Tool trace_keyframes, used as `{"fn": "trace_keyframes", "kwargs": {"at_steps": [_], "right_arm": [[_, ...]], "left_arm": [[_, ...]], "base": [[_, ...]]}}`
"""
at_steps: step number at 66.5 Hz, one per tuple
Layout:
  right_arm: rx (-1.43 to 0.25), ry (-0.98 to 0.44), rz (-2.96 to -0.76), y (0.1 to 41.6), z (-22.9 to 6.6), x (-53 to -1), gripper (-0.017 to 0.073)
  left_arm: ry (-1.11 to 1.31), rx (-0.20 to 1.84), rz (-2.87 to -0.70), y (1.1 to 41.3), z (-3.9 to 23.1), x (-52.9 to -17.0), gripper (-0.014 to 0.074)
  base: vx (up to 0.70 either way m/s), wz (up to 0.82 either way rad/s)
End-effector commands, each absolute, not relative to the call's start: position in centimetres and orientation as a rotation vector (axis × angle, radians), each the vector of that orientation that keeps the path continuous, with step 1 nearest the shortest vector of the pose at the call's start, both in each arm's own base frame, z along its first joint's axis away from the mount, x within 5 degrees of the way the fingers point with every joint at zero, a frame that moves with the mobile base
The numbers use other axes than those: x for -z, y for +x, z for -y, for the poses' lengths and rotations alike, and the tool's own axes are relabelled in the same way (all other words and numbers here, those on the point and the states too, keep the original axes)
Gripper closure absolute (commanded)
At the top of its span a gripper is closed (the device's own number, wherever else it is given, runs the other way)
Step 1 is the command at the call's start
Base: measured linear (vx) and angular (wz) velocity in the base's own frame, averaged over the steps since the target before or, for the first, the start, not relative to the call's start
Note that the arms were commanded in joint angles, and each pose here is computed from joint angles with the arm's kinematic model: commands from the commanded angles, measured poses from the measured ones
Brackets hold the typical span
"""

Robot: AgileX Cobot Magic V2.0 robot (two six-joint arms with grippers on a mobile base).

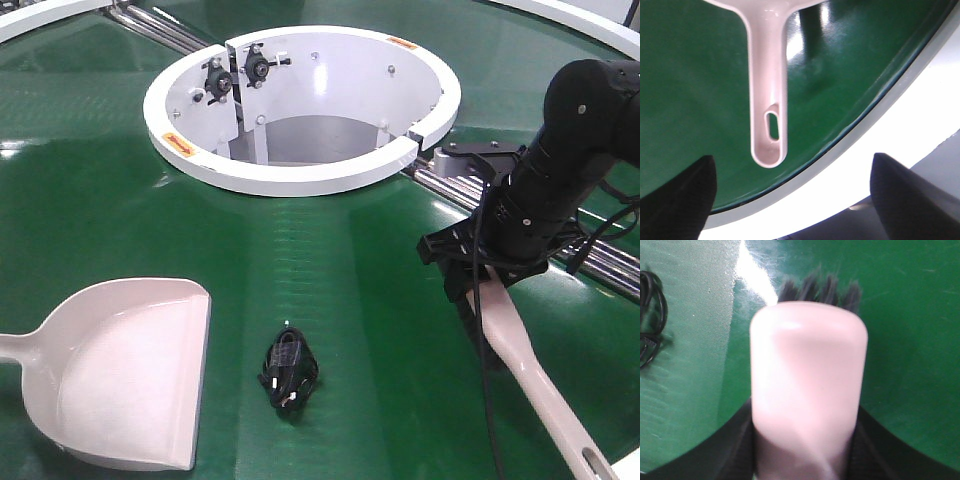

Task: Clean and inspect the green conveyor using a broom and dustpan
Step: 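Reach the left gripper down and grasp the cream dustpan handle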

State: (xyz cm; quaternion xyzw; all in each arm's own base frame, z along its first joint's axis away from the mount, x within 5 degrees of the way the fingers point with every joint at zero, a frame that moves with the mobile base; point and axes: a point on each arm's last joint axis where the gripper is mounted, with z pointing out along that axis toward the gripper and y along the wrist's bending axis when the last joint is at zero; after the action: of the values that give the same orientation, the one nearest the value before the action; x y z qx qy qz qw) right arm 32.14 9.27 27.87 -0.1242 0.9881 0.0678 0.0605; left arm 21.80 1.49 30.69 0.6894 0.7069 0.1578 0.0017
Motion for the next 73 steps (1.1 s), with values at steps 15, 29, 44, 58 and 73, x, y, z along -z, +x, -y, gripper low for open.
{"fn": "trace_keyframes", "kwargs": {"at_steps": [15, 29, 44, 58, 73], "right_arm": [[-0.218, -0.382, -2.966, 31.2, -9.0, -30.2, 0.0564], [-0.218, -0.382, -2.966, 31.2, -9.0, -30.2, 0.0564], [-0.218, -0.382, -2.966, 31.2, -9.0, -30.2, 0.0564], [-0.218, -0.382, -2.965, 31.2, -9.0, -30.2, 0.0564], [-0.218, -0.382, -2.966, 31.2, -9.0, -30.2, 0.0564]], "left_arm": [[2.203, -0.477, -2.341, 24.1, -2.7, -28.9, 0.0014], [2.111, -0.526, -2.361, 24.8, -4.0, -28.7, 0.0014], [2.05, -0.498, -2.395, 25.4, -4.9, -27.9, 0.0014], [2.05, -0.491, -2.392, 26.4, -5.0, -27.0, 0.0014], [2.017, -0.495, -2.414, 28.0, -5.2, -26.8, 0.0014]], "base": [[0.0, 0.0], [0.0, 0.0], [0.0, 0.0], [0.0, 0.0], [0.0, 0.0]]}}
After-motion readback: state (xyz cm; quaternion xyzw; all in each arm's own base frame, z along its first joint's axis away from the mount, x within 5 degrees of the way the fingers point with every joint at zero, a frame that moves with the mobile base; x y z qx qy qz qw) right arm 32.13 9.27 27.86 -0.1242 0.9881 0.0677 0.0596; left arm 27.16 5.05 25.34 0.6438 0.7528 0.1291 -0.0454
